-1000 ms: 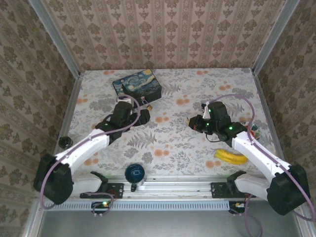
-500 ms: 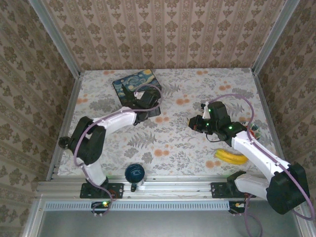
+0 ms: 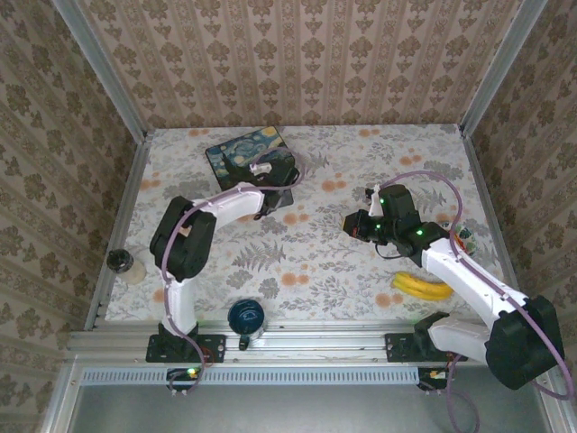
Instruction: Unlock a padlock with a key
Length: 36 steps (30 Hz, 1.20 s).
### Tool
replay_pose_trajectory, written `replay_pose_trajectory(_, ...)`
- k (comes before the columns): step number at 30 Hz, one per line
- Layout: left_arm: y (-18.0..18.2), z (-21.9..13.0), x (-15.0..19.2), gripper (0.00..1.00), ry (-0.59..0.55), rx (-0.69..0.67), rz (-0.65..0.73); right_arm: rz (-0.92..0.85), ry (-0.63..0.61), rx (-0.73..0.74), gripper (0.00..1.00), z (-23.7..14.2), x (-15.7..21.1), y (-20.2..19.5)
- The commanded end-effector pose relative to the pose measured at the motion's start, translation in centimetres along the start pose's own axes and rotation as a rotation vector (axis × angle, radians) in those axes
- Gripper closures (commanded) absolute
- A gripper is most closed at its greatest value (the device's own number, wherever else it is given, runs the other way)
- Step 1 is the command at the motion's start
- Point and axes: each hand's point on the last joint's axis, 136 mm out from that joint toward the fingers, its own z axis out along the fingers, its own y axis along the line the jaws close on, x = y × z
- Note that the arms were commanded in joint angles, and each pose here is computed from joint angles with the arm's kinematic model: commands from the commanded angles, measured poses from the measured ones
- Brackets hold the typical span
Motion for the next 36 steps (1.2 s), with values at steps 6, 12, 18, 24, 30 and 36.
replay_pose_trajectory(6, 0.5, 1.2, -1.3, 0.11, -0.014, -0.026, -0.083, -0.018, -0.001, -0.026, 1.0, 0.1, -0.4, 0.5)
replay_pose_trajectory(12, 0.2, 2.2, -1.3, 0.13, -0.016, -0.033, -0.111, -0.018, 0.004, -0.03, 1.0, 0.4, -0.5, 0.6)
replay_pose_trajectory(18, -0.9, 3.1, -1.9, 0.13, -0.015, -0.012, -0.087, -0.015, 0.015, -0.041, 1.0, 0.7, -0.3, 0.7)
replay_pose_trajectory(24, -0.6, 4.4, -1.9, 0.18, 0.003, -0.023, -0.119, -0.007, 0.011, -0.053, 1.0, 0.7, -0.3, 0.8)
replay_pose_trajectory(30, 0.0, 5.2, -1.6, 0.21, 0.01, -0.053, -0.109, -0.006, 0.011, -0.059, 1.0, 0.6, -0.2, 0.9)
replay_pose_trajectory(36, 0.5, 5.4, -1.5, 0.33, 0.009, -0.071, -0.082, -0.006, 0.011, -0.06, 1.0, 0.7, -0.3, 0.9)
